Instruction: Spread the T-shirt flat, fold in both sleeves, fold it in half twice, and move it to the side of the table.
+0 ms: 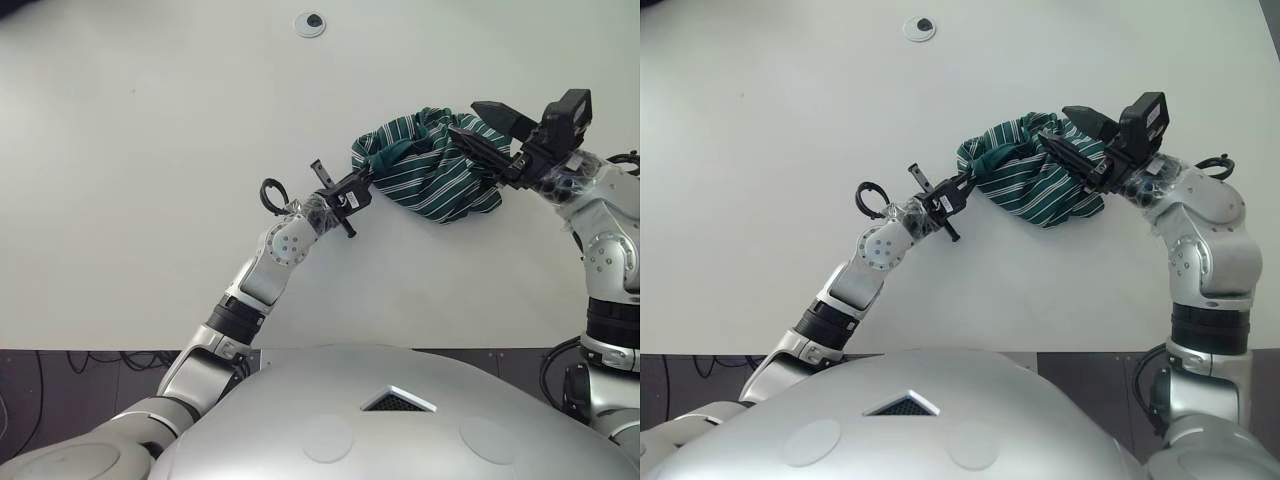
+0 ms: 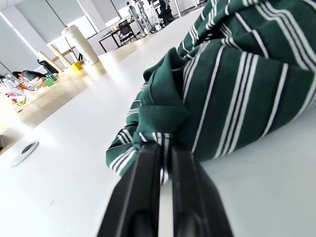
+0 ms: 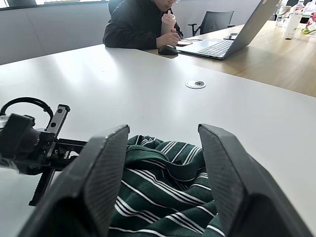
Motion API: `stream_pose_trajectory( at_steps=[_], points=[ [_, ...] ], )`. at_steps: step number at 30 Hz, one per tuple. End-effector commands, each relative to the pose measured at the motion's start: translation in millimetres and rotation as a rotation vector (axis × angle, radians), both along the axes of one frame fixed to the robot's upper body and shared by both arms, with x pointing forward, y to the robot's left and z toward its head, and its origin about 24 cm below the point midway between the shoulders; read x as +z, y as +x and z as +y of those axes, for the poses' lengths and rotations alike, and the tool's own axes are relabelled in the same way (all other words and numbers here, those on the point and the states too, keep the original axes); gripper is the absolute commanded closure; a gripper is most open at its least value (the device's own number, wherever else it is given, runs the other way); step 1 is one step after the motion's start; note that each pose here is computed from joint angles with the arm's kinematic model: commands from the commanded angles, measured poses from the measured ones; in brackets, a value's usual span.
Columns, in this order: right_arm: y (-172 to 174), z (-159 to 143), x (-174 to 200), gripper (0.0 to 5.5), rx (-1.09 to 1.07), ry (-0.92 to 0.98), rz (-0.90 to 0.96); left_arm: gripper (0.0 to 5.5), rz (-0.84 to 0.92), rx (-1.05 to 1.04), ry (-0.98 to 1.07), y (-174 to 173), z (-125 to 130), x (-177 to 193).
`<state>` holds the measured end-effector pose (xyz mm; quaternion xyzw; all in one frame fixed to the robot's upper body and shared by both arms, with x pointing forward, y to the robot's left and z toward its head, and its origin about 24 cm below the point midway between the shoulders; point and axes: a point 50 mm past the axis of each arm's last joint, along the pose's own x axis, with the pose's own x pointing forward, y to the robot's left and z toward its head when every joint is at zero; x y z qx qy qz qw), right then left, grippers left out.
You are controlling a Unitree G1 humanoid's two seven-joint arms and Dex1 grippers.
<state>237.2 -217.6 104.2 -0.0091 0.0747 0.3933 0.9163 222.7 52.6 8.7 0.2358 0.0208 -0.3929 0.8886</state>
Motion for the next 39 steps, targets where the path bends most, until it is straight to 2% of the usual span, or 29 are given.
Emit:
stream_pose_trajectory(
  at_steps=[1,4,9,12,15,17,20,26,29,32,36,39],
  points=[
    [1.6,-0.1,1.8,2.92,-0.002,-0.005,-0.013,5.49,0.074,0.018,0.065,-8.4,10.1,-17.0],
    [1.6,-0.3,2.1,2.92,-0.005,-0.006,-0.016,5.49,0.020,0.036,0.045,-3.8,14.8,-7.7],
    [4.6,-2.9,-5.5,2.92,-0.027,-0.110,-0.051,5.49,-0.238,0.008,-0.045,9.0,34.1,39.7],
    [9.7,0.6,-22.3,2.92,-0.024,-0.305,-0.095,5.49,-0.351,-0.003,-0.053,14.7,53.0,66.0],
    [17.8,6.7,-37.9,2.92,0.002,-0.493,-0.138,5.49,-0.393,-0.020,-0.023,14.7,61.6,74.8],
    [19.9,8.9,-47.6,2.92,0.072,-0.662,-0.194,5.49,-0.432,-0.046,0.001,13.0,64.8,81.3],
    [7.6,16.9,-55.9,2.92,0.258,-0.740,-0.183,5.49,-0.516,-0.068,0.085,13.7,72.6,89.6],
    [-62.5,41.7,-45.7,2.92,0.777,-0.537,-0.081,5.49,-0.582,-0.099,0.203,11.9,85.4,89.0],
    [-92.2,49.4,-33.1,2.92,0.915,-0.356,-0.003,5.49,-0.621,-0.123,0.313,11.4,99.9,83.8],
    [-93.3,53.0,-14.9,2.92,0.889,-0.205,-0.013,5.49,-0.621,-0.131,0.380,8.6,117.0,75.5],
    [-51.8,37.0,7.2,2.92,0.545,-0.108,-0.104,5.49,-0.648,-0.165,0.320,-5.8,120.1,72.1],
    [-37.9,19.0,9.0,2.92,0.355,-0.025,-0.088,5.49,-0.718,-0.170,0.241,-12.1,117.3,76.5]
  ],
)
